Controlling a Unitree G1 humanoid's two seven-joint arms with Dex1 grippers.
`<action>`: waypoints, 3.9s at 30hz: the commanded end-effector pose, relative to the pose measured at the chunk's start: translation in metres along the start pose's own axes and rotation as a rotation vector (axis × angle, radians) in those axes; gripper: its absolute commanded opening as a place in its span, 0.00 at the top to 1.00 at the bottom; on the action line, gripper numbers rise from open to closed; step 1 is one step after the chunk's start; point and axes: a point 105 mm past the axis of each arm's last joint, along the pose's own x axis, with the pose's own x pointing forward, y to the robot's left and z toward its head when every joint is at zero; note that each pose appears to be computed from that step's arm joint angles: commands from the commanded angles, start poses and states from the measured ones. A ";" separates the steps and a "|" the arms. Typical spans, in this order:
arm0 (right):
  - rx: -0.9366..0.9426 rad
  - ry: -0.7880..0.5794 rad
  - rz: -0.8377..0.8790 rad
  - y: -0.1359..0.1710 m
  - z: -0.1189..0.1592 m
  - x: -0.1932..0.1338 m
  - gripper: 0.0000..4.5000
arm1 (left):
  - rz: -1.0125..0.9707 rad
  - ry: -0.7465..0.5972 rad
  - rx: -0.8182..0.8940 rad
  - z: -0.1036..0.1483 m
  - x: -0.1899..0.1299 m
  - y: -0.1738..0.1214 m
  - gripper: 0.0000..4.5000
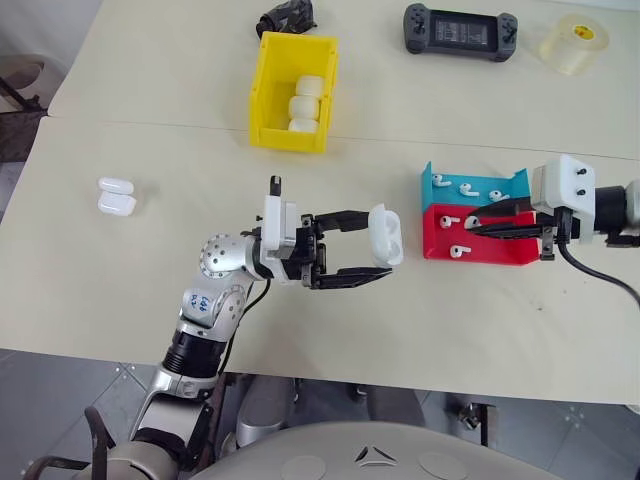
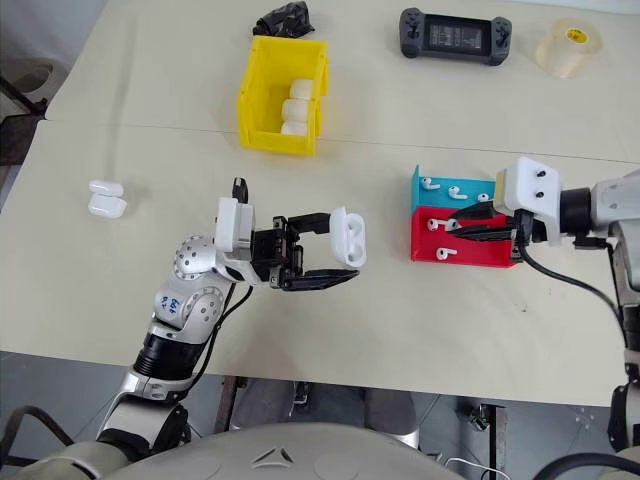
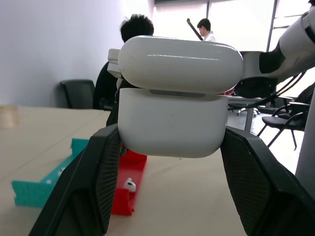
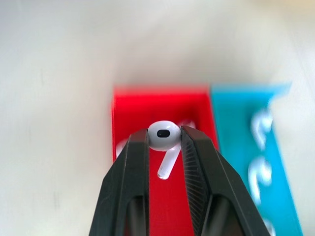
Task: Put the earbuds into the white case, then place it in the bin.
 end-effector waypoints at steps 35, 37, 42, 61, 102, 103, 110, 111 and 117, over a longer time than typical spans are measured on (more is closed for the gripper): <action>0.271 -0.917 -0.256 0.053 0.108 0.037 0.88 | -0.129 -0.132 -0.107 0.024 0.011 0.004 0.40; 0.264 -0.925 -0.243 0.053 0.113 0.035 0.88 | -0.124 -0.139 -0.110 0.024 0.012 0.005 0.40; 0.276 -0.922 -0.200 0.059 0.116 0.038 0.88 | -0.124 -0.154 -0.111 0.025 0.015 0.006 0.40; 0.282 -0.797 -0.146 0.074 0.085 0.060 0.88 | -0.137 -0.177 -0.099 0.032 0.020 0.009 0.40; 0.236 -0.821 -0.072 0.062 0.104 0.055 0.88 | -0.182 -0.115 -0.132 0.023 0.014 0.002 0.40; 0.235 -0.811 -0.067 0.062 0.103 0.056 0.88 | -0.181 -0.119 -0.129 0.024 0.014 0.002 0.40; 0.221 -0.740 -0.039 0.070 0.092 0.060 0.88 | -0.153 -0.168 -0.111 0.031 0.018 0.008 0.40; 0.215 -0.713 -0.036 0.072 0.086 0.061 0.88 | -0.141 -0.184 -0.111 0.034 0.019 0.010 0.40; 0.191 -0.676 -0.042 0.071 0.078 0.057 0.88 | -0.111 -0.211 -0.105 0.039 0.019 0.017 0.40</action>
